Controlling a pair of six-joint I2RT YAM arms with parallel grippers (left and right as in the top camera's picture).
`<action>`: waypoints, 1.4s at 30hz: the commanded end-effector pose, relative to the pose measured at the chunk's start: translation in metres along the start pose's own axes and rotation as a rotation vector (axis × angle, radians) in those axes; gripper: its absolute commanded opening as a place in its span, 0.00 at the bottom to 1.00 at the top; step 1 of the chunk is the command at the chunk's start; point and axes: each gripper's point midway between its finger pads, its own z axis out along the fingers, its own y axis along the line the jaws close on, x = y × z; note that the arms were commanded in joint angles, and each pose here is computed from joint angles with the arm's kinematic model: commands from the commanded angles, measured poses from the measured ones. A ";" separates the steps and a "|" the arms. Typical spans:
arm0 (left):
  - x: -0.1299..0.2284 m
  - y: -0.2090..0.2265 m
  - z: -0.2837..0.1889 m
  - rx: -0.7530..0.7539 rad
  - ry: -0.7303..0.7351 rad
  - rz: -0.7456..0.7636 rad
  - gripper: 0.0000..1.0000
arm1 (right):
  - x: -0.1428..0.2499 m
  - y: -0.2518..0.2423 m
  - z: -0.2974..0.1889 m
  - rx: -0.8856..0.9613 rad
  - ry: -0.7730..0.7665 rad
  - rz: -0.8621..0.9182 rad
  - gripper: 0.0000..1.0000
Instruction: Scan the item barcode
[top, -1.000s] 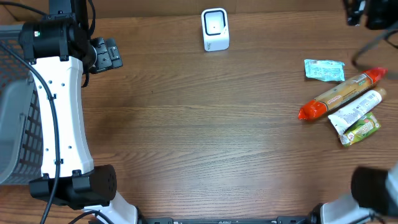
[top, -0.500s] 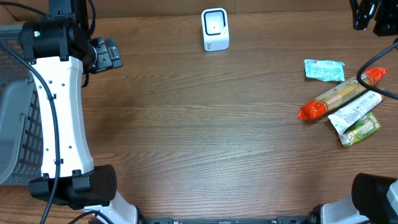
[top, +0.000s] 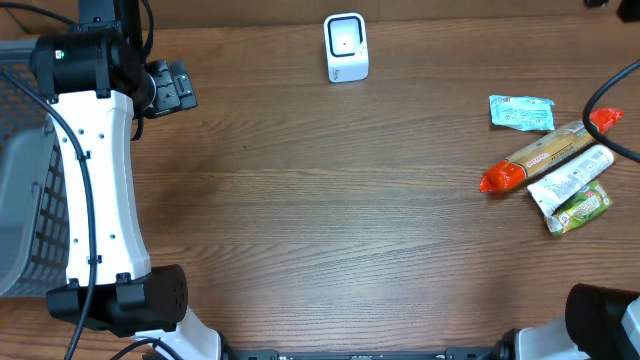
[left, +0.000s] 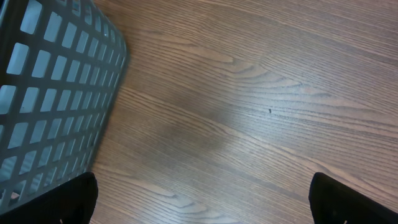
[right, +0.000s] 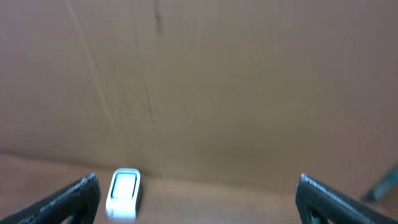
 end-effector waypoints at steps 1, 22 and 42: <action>-0.002 0.003 -0.005 -0.005 -0.018 -0.012 1.00 | -0.027 0.014 -0.018 -0.024 -0.103 -0.033 1.00; -0.002 0.003 -0.005 -0.005 -0.018 -0.012 1.00 | 0.029 0.039 -0.072 -0.022 -0.469 -0.136 1.00; -0.002 0.003 -0.005 -0.005 -0.018 -0.012 1.00 | 0.266 0.067 -0.085 -0.061 -0.559 -0.157 1.00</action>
